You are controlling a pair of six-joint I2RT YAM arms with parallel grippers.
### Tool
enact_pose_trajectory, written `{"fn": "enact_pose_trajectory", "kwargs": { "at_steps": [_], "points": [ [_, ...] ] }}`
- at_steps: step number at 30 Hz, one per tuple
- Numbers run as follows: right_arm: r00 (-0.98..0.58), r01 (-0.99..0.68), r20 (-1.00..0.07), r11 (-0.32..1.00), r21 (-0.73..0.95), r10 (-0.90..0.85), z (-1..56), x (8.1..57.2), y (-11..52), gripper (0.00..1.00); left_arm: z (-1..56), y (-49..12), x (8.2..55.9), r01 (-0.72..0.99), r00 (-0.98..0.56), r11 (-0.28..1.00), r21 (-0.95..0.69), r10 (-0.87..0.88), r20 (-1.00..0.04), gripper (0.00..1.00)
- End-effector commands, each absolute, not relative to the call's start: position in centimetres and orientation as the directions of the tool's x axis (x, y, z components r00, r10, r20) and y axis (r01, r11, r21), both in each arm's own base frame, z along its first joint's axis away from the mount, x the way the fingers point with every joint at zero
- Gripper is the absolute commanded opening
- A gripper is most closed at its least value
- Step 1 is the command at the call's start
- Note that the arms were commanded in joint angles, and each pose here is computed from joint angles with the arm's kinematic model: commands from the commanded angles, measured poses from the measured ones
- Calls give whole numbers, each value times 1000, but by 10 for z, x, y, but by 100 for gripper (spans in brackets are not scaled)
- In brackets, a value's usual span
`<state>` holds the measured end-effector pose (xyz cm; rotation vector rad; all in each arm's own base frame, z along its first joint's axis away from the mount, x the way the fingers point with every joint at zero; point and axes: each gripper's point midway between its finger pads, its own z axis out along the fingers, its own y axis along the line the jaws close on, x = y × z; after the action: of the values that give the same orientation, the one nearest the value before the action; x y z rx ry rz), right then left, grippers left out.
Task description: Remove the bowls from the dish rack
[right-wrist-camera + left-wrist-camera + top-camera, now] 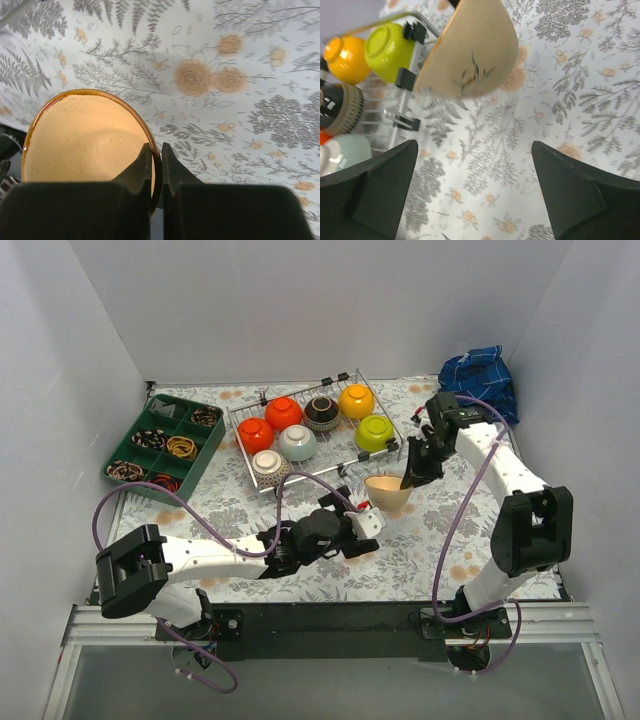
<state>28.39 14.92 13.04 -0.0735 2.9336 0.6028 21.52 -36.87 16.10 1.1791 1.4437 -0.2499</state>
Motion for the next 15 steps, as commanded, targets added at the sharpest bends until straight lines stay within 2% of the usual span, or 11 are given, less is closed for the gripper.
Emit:
{"fn": "enact_pose_trajectory", "kwargs": {
  "at_steps": [1, 5, 10, 13, 15],
  "points": [
    [-950, -5, -290, 928, 373, 111, 144, 302, 126, 1, 174, -364, 202, 785, -29, 581, 215, 380, -925, 98],
    [-879, 44, -432, 937, 346, 202, 154, 325, 98, 1, 171, -351, 196, 721, -250, 693, 4, 265, -931, 98],
    [-763, 116, -606, 970, 212, 223, 168, 343, 58, 1, 175, -338, 196, 638, -427, 752, -163, 170, -888, 98],
    [-708, 195, -657, 966, 168, 257, 163, 345, 28, 1, 167, -315, 208, 548, -527, 811, -207, 142, -838, 98],
    [-668, 239, -689, 958, 158, 280, 158, 346, 13, 1, 174, -300, 222, 483, -590, 825, -292, 61, -805, 98]
  ]
}}
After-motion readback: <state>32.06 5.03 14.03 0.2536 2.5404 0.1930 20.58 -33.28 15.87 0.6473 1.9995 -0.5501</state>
